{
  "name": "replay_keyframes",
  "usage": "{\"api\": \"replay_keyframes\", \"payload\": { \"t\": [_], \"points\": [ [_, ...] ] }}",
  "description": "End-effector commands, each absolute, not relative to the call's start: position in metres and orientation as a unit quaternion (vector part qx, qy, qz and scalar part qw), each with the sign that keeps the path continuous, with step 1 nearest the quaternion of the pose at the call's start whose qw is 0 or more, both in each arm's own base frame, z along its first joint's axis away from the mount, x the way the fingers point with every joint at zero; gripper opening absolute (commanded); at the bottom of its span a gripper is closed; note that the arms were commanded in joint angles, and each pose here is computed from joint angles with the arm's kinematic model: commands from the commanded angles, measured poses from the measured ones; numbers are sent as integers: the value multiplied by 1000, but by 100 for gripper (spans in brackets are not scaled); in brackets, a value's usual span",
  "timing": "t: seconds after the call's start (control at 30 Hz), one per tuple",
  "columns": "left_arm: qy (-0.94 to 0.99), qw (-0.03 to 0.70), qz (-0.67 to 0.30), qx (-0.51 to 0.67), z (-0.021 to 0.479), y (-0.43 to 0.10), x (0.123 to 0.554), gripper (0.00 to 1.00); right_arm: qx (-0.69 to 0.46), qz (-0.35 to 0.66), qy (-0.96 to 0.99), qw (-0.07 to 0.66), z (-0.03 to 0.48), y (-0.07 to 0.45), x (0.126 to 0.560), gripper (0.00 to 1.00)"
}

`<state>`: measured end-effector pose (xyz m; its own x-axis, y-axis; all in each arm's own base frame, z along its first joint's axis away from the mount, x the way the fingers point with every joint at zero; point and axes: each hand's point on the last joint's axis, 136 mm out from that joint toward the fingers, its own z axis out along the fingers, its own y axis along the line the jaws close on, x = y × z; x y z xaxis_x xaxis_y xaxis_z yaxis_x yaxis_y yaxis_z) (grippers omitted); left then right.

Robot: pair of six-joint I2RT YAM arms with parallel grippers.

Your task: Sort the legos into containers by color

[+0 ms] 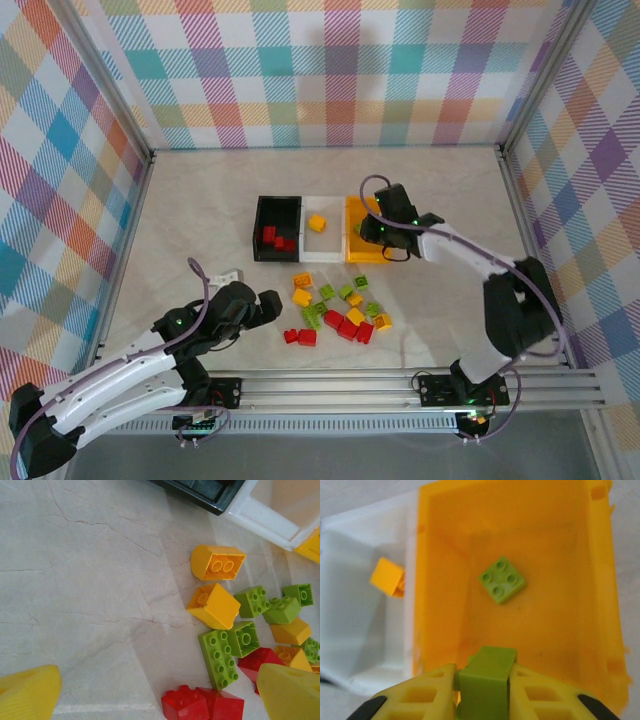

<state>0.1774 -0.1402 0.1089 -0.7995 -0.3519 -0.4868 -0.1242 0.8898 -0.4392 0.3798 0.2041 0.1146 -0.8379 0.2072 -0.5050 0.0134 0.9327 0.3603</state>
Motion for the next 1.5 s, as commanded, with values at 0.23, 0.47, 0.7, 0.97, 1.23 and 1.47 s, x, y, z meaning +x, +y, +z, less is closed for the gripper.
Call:
{"api": "replay_keyframes", "payload": {
  "t": [0.23,0.47,0.7,0.97,1.23,1.47],
  "points": [
    [937,278,-194,-80,104,-160,182,100,4,187,939,288,146,214,393,68],
    [955,256,-153,7,90,-192,187,98,-4,245,925,289,145,210,320,71],
    [960,256,-101,53,69,-218,205,93,21,267,919,289,120,196,266,72],
    [957,275,-37,84,53,-224,226,91,35,264,916,301,121,181,249,72],
    [959,265,-3,99,32,-228,233,81,47,256,914,312,120,170,243,73],
    [959,267,-5,99,29,-232,236,62,54,256,912,316,120,165,239,73]
  ]
}}
